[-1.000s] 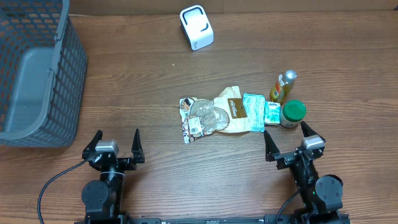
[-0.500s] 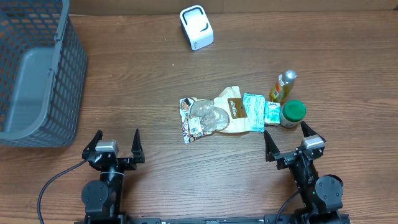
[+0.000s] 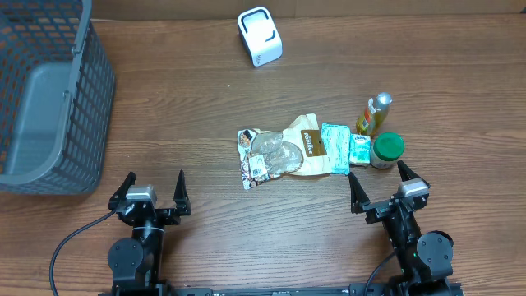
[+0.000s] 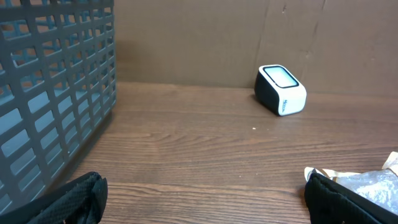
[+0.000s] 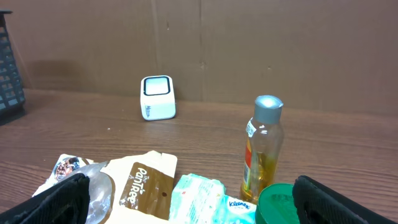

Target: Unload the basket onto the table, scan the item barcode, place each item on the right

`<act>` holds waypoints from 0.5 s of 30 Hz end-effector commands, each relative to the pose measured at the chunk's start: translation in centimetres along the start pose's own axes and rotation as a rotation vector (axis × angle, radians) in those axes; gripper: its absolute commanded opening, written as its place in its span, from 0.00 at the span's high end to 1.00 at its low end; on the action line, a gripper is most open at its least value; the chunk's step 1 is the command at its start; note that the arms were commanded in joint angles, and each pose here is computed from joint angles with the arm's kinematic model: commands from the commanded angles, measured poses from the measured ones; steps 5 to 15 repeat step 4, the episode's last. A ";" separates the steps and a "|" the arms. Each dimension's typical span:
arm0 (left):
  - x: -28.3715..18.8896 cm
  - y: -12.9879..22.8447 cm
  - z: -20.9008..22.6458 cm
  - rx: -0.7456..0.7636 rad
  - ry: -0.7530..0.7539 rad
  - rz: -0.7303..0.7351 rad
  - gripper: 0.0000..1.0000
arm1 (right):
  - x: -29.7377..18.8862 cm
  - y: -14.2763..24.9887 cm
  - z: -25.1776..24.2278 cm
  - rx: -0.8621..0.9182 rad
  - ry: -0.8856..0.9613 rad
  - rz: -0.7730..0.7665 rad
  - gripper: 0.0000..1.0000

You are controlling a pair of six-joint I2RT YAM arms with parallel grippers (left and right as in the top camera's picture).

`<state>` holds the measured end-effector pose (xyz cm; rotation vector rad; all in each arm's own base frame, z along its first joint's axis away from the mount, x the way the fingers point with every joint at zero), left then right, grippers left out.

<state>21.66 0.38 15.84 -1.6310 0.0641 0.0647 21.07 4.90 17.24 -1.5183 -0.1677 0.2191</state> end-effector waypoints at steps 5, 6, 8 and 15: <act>0.0 0.0 -0.2 0.016 0.013 -0.007 0.00 | 0.0 0.1 -0.1 -0.005 0.002 -0.006 0.00; 0.0 0.0 -0.2 0.016 0.013 -0.007 0.00 | 0.0 0.1 -0.1 -0.005 0.002 -0.006 0.00; 0.0 0.0 -0.2 0.016 0.013 -0.007 0.00 | 0.0 0.1 -0.1 -0.005 0.002 -0.006 0.00; 0.0 0.0 -0.2 0.016 0.013 -0.007 0.00 | 0.0 0.1 -0.1 -0.005 0.002 -0.006 0.00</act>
Point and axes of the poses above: each gripper's point midway between its finger pads, its own x axis out along the fingers, its own z axis along the line the jaws close on, y = z × x, the point moved 3 cm from there along -x, back along the fingers, and after that the axes turned 1 degree about x, right-handed, at the moved point
